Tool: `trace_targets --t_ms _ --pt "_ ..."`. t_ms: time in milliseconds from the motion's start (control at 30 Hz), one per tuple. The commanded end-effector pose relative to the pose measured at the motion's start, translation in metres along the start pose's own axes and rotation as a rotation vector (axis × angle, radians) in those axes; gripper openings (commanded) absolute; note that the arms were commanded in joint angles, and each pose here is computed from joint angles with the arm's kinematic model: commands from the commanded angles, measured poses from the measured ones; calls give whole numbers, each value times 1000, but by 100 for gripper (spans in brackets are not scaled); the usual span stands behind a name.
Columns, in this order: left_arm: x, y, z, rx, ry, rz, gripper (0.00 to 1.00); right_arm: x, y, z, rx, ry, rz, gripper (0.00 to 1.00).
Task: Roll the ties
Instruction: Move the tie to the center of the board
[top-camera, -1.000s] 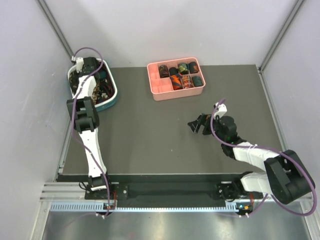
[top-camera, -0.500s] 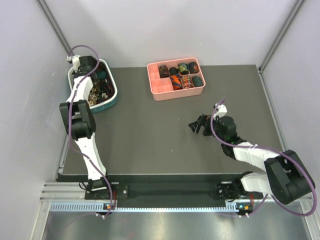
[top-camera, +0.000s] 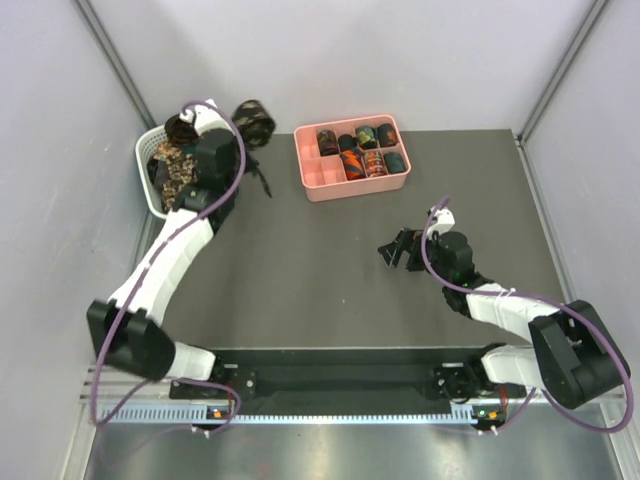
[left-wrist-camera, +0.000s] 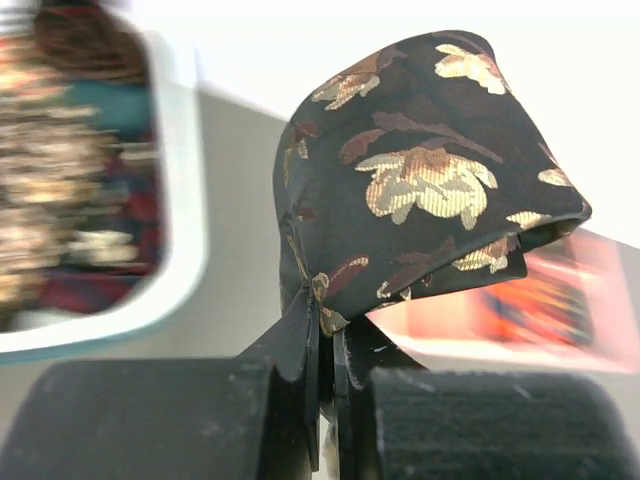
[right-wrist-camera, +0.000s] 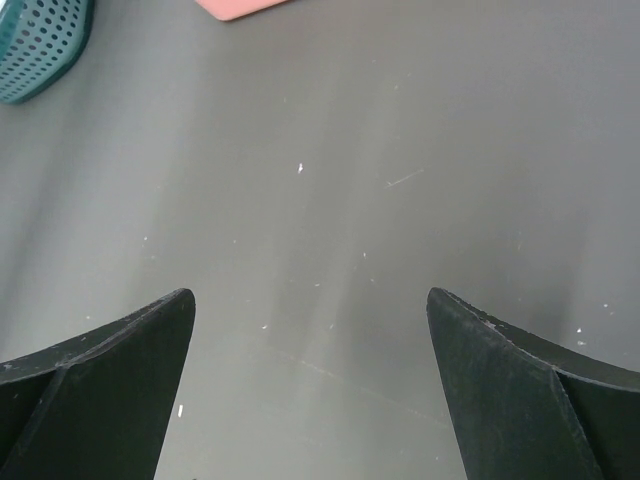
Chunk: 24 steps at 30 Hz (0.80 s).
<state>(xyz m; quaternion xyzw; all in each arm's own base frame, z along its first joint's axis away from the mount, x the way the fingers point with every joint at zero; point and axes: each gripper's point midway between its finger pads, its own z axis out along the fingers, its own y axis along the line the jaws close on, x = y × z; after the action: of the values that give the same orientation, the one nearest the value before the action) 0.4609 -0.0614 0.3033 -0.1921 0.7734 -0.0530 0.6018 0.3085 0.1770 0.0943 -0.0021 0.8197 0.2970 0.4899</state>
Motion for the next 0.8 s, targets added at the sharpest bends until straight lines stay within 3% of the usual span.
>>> trace_targets --t_ms 0,67,267,500,633,767 --pt "2 -54 -53 230 -7 -97 0 -33 12 2 -34 -93 -28 100" --pt "11 -75 -84 335 32 -184 0 -34 10 2 -25 -96 -29 100" --pt "96 -126 -142 524 255 -315 0 -42 1 -6 34 -147 -35 100" --pt "172 -198 -201 678 401 -320 0 -56 -23 -27 178 -247 -35 100" --pt "202 -234 -227 762 496 -301 0 -68 -54 -49 363 -331 6 100" --pt "228 -251 -244 871 686 -403 0 -72 -66 -63 433 -383 29 100"
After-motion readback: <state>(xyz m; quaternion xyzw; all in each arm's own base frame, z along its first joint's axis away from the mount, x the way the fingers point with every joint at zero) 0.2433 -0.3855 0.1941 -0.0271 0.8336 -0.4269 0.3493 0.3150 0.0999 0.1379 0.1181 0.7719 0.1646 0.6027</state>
